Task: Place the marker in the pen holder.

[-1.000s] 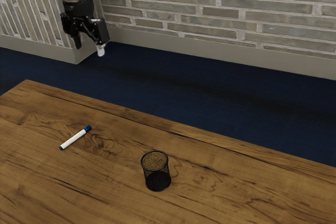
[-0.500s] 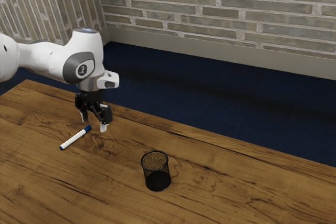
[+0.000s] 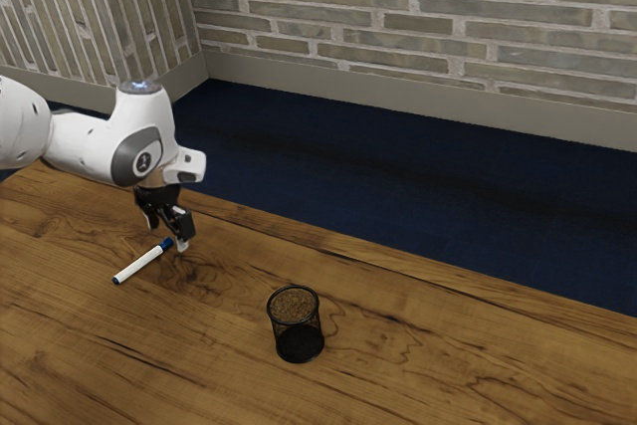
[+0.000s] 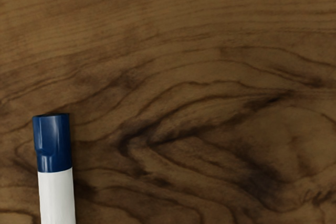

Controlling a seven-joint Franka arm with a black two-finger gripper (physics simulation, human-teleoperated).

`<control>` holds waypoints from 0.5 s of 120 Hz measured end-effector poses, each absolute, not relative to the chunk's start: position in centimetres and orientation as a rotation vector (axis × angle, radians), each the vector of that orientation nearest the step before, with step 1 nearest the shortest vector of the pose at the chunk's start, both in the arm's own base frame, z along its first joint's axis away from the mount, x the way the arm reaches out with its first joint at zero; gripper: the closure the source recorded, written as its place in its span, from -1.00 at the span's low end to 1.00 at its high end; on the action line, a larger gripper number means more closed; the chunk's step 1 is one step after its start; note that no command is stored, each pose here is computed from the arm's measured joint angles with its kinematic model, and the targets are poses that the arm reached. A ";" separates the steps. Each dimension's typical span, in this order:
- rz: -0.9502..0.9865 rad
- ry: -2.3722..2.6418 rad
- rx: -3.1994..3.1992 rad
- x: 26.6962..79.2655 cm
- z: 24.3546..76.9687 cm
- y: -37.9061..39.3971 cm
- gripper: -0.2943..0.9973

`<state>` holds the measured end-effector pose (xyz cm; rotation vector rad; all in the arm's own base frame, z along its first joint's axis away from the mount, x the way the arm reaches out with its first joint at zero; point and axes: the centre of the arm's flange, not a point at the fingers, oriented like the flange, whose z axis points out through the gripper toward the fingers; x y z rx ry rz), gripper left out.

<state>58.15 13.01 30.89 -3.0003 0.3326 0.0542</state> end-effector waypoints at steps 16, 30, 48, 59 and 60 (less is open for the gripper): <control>0.057 0.348 -2.992 57.9 30.3 14.2 -0.54; 0.077 0.364 -2.993 57.2 29.5 14.7 -0.54; 0.085 0.394 -2.992 56.9 29.1 14.8 -0.54; 0.102 0.392 -2.995 56.2 28.3 15.3 -0.54; 0.103 0.391 -2.995 56.1 28.2 15.4 -0.54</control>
